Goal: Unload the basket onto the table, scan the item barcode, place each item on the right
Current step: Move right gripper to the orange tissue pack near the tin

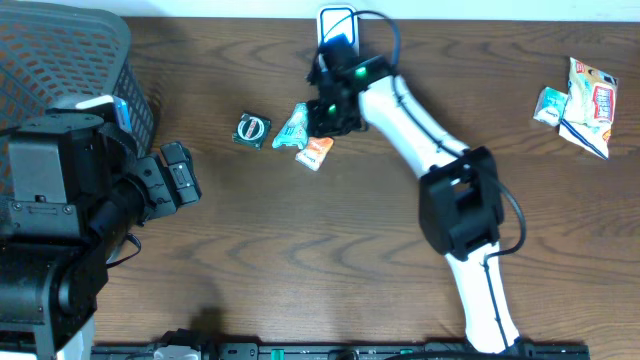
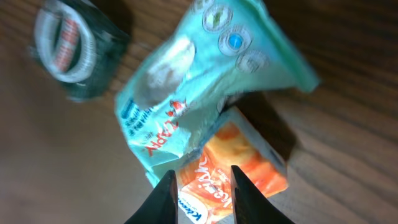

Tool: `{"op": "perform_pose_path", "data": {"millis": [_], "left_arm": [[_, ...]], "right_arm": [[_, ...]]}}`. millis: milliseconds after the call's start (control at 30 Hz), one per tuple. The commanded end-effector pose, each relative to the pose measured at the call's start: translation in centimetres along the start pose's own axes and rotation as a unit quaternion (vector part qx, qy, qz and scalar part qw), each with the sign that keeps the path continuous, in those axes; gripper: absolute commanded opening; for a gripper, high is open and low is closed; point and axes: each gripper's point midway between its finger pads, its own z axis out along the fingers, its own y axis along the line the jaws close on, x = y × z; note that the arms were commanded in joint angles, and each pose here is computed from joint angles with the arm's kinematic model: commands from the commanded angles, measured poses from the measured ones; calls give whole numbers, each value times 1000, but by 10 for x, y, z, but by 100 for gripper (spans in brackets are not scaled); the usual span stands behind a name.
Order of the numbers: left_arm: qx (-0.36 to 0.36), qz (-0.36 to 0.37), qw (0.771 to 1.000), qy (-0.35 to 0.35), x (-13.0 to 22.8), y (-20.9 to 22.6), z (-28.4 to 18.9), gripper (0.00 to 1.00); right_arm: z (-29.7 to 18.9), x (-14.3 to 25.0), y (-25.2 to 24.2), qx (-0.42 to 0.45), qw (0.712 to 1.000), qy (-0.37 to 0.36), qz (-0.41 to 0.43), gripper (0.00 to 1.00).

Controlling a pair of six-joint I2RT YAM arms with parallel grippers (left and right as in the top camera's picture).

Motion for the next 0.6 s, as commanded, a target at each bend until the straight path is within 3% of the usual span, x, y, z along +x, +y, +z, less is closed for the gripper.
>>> {"op": "perform_pose_path", "data": {"millis": [0,200,300,433,500,567], "left_arm": [[-2,0,1000,-4,-1,1,-2,98],[-2,0,1000,-4,-1,1,-2,98],[-2,0,1000,-4,-1,1,-2,98],[-2,0,1000,-4,-1,1,-2,98],[-2,0,1000,-4,-1,1,-2,98],[-2,0,1000,-4,-1,1,-2,98]], "right_arm": [[11,9,-17,107,994,-3,14,19],[29,30,-35,192,981,24,-1,9],[-1,39,-83,328,944,22,30,8],[-41,57,-127,424,903,51,56,5],[-52,62,-133,429,899,62,67,5],[-59,60,-126,396,913,62,75,5]]}}
